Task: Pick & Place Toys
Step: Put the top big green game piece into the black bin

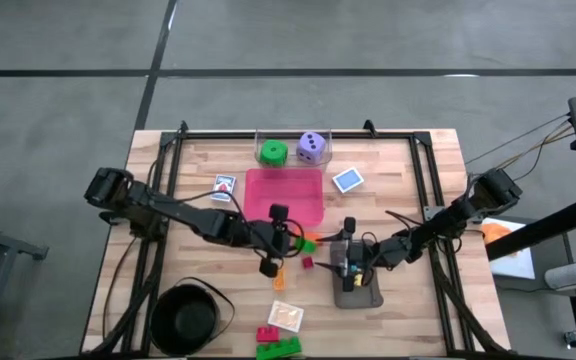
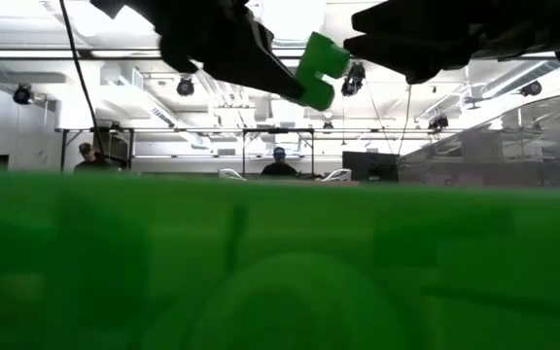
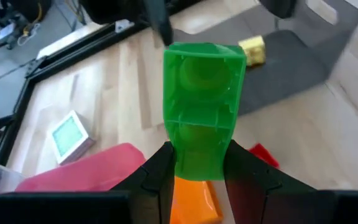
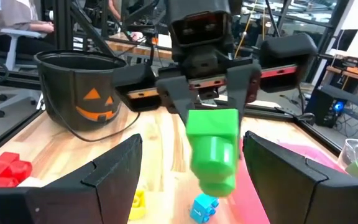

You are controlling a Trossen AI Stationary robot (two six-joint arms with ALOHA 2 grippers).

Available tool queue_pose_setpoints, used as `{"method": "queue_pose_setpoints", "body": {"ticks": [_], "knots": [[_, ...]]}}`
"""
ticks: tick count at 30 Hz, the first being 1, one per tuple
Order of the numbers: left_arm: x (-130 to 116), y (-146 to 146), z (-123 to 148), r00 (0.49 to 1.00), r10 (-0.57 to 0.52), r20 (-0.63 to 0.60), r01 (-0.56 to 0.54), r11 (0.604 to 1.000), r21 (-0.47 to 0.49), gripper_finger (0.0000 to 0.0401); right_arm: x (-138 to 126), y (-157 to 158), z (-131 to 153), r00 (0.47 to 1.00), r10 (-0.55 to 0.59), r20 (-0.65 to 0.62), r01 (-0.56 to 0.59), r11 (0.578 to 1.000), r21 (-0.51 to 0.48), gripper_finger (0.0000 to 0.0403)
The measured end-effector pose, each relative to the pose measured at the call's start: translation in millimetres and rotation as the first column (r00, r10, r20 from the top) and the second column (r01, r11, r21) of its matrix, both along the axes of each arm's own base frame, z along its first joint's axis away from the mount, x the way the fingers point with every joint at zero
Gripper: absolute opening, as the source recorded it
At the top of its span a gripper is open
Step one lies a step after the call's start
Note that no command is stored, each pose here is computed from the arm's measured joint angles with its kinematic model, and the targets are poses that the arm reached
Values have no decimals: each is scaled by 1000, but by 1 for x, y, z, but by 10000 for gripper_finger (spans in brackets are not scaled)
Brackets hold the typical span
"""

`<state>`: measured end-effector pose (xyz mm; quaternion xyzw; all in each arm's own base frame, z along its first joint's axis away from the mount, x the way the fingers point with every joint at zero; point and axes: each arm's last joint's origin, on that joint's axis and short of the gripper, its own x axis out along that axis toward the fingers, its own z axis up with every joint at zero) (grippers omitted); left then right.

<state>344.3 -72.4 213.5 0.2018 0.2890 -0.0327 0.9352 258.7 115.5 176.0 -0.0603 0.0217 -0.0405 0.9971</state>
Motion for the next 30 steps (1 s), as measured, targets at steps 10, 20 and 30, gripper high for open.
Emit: {"method": "queue_pose_setpoints", "body": {"ticks": [10, 20, 30], "knots": [[11, -2, -8, 998, -17, 66, 16, 1000, 14, 111, 2, -5, -1, 1000, -21, -11, 21, 1000, 18, 279], [14, -3, -3, 993, -18, 119, 18, 1000, 5, 111, 4, -10, -2, 999, -49, -14, 50, 999, 23, 279], [15, -3, -2, 991, -20, 132, 20, 1000, 0, 111, 4, -11, -2, 996, -90, -13, 90, 996, 23, 204]]}}
